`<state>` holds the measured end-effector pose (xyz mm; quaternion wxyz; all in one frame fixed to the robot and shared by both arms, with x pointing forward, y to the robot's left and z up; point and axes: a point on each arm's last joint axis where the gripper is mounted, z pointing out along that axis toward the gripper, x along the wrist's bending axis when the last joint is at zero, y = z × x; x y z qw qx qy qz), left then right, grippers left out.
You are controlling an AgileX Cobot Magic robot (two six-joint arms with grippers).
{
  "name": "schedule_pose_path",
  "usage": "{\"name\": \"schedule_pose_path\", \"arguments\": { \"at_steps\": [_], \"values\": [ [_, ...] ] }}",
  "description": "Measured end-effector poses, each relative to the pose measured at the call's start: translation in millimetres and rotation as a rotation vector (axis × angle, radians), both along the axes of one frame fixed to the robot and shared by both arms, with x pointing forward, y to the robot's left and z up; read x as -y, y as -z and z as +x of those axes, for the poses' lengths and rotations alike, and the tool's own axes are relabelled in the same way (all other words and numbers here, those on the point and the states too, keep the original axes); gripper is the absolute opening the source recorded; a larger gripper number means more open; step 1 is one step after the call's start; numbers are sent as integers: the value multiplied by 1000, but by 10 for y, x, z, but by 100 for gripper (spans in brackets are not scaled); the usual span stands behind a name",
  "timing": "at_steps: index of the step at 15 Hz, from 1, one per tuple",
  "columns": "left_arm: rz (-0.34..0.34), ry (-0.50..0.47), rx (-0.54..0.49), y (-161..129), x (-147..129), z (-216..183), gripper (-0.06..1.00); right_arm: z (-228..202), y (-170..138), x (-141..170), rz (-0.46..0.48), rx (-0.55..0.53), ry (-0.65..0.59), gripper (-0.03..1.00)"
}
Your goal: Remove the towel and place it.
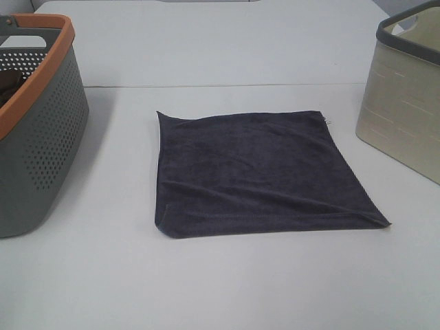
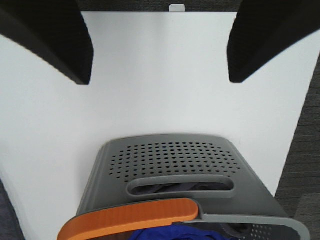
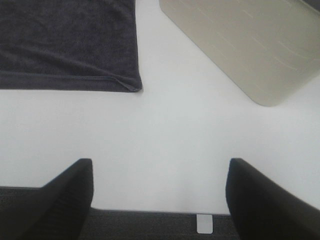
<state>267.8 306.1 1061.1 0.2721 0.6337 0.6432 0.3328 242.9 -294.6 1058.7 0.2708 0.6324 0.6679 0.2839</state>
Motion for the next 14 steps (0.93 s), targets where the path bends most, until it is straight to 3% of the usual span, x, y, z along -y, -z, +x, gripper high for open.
{"name": "schedule_pose_path", "arguments": {
  "at_steps": [2, 6, 11, 14],
  "values": [
    [-30, 13, 20, 52, 26, 12, 71, -49, 92, -4, -1, 26, -6, 66],
    [-29, 24, 32, 98, 31, -17, 71, -214, 92, -14, 1, 170, -14, 66],
    [-18, 12, 229, 74, 40, -322, 71, -200, 106, -19, 5, 172, -18, 66],
    [-36, -33, 239, 73, 25, -335, 71, -162, 136, -16, 23, 182, 0, 66]
  ]
}}
